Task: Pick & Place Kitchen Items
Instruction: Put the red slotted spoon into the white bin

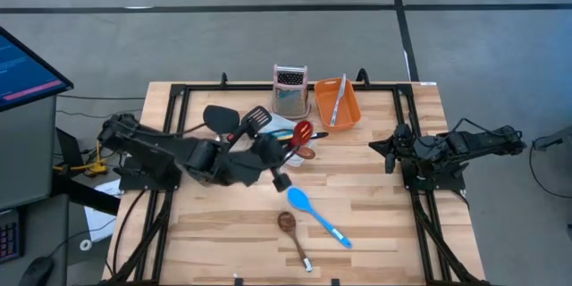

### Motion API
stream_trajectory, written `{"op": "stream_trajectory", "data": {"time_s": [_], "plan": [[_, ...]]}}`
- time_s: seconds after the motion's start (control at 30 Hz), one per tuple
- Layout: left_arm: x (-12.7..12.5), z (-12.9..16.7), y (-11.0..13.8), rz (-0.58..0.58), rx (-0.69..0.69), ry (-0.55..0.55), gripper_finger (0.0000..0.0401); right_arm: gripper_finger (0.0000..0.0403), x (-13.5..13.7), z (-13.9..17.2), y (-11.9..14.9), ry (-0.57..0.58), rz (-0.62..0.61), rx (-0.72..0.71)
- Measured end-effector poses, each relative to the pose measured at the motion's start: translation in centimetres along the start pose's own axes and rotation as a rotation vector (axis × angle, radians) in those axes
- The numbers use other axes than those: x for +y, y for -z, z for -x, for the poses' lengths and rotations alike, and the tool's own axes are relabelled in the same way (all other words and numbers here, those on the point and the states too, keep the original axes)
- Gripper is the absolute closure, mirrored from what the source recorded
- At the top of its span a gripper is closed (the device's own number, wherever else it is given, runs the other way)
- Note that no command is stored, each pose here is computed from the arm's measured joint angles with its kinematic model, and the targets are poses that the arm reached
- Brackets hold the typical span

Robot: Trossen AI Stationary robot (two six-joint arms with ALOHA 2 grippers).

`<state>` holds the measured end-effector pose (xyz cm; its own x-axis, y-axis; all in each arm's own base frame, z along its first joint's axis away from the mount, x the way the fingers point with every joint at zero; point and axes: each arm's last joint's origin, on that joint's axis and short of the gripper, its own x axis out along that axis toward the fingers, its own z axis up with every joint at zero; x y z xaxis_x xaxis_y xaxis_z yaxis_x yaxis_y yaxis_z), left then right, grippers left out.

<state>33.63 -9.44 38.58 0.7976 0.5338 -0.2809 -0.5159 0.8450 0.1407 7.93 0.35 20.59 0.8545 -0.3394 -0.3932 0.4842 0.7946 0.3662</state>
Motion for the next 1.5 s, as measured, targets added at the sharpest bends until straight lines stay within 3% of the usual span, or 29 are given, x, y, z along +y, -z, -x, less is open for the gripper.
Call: {"op": "stream_trajectory", "data": {"time_s": [0.23, 0.43, 0.6, 0.8, 1.03, 1.5], "plan": [[3.2, -3.3, -0.4, -0.192, 0.038, -0.063, 0.0385, 0.0403, 0.0, 0.0, 0.0, 0.007, -0.067, -0.008], [6.0, -6.2, -0.4, -0.339, 0.085, 0.021, 0.0385, 0.0403, 0.2, 0.0, -0.3, -0.009, -0.108, -0.032], [8.0, -7.9, -0.2, -0.375, 0.096, 0.139, 0.0385, 0.0403, 0.1, 0.0, -0.4, 0.031, -0.205, -0.077], [9.1, -10.0, 4.1, -0.415, 0.201, 0.18, 0.0385, 0.0403, -0.2, 0.1, -0.6, 0.105, -0.227, -0.152], [8.9, -11.6, 8.8, -0.391, 0.177, 0.277, 0.0385, 0.0403, -0.2, 0.1, -0.7, 0.123, -0.227, -0.169], [10.4, -12.7, 14.4, -0.339, 0.208, 0.36, 0.0385, 0.0403, -0.4, 0.1, -0.8, 0.178, -0.235, -0.223]]}}
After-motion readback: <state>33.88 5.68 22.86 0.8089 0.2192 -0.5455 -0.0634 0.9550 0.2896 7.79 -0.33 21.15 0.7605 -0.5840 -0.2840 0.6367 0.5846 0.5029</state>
